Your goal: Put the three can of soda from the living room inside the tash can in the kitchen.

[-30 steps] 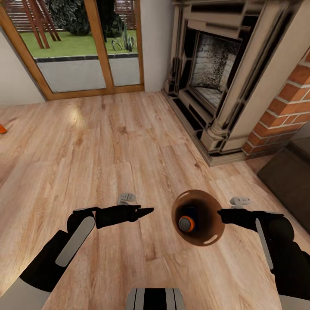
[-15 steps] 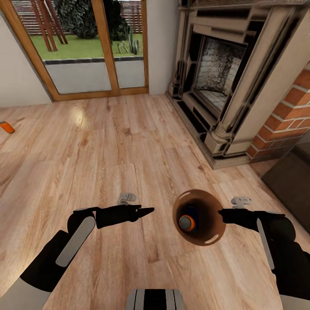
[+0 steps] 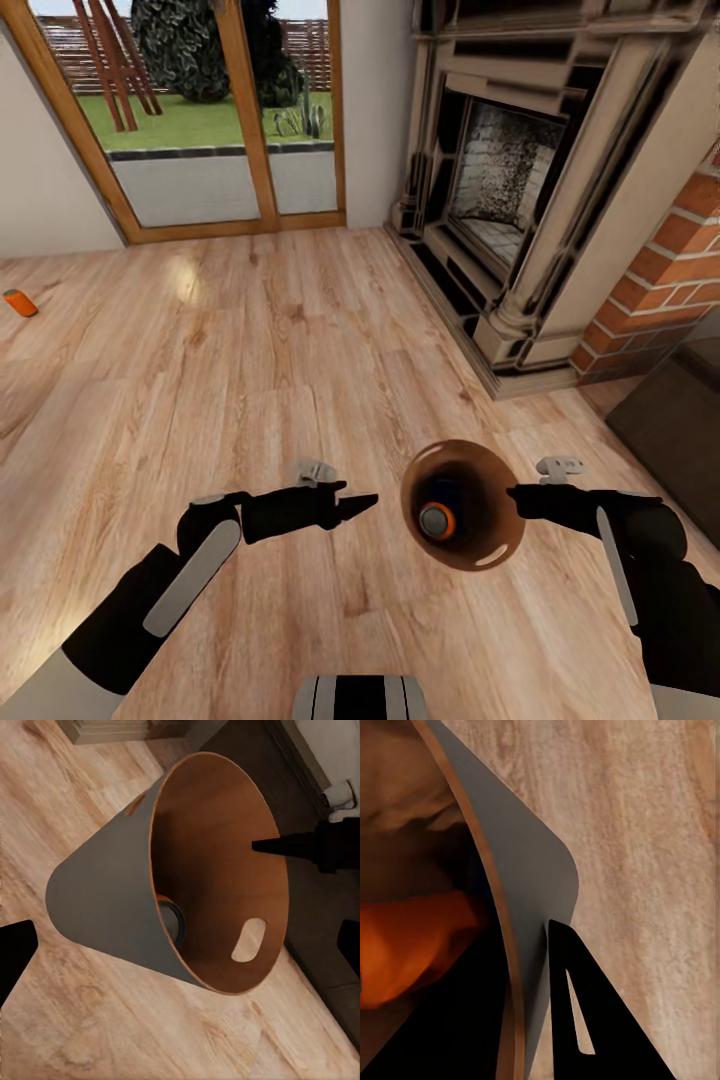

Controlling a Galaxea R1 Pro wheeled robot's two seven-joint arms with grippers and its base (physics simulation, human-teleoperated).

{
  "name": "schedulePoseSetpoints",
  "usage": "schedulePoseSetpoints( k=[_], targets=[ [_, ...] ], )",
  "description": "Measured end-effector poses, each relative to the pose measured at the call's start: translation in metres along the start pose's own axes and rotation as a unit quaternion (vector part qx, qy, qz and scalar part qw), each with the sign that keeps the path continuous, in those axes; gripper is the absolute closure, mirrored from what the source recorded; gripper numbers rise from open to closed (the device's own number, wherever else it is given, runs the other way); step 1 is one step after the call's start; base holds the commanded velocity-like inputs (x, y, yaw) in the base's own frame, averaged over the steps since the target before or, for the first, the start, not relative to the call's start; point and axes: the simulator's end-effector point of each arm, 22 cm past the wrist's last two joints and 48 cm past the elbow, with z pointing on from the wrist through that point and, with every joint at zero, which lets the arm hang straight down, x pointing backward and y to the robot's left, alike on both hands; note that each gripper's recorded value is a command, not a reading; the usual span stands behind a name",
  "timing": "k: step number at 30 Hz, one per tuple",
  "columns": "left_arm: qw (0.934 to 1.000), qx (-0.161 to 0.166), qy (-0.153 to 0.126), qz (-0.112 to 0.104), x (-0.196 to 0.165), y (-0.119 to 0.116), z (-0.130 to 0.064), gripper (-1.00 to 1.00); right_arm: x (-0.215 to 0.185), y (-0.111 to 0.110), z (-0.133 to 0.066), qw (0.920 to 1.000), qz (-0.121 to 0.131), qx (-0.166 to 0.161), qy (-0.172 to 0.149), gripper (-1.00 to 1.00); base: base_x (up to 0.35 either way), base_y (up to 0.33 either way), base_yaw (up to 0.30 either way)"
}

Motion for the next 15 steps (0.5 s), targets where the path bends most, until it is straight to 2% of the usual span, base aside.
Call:
schedulePoseSetpoints(
  k=[7,15],
  targets=[
    [1.0,0.001,-0.004,0.002,-0.003,-0.004,-0.002,-1.0,-0.004,0.005,-0.003,1.0,0.0,-0.006,-0.005,1.0,0.0,0.0,0.0],
    [0.9993,-0.017,0.012,-0.03,0.014,0.02,-0.003,-1.0,-0.008,0.003,-0.009,0.9999,-0.006,0.0,-0.01,1.0,0.0,0.0,0.0]
  ],
)
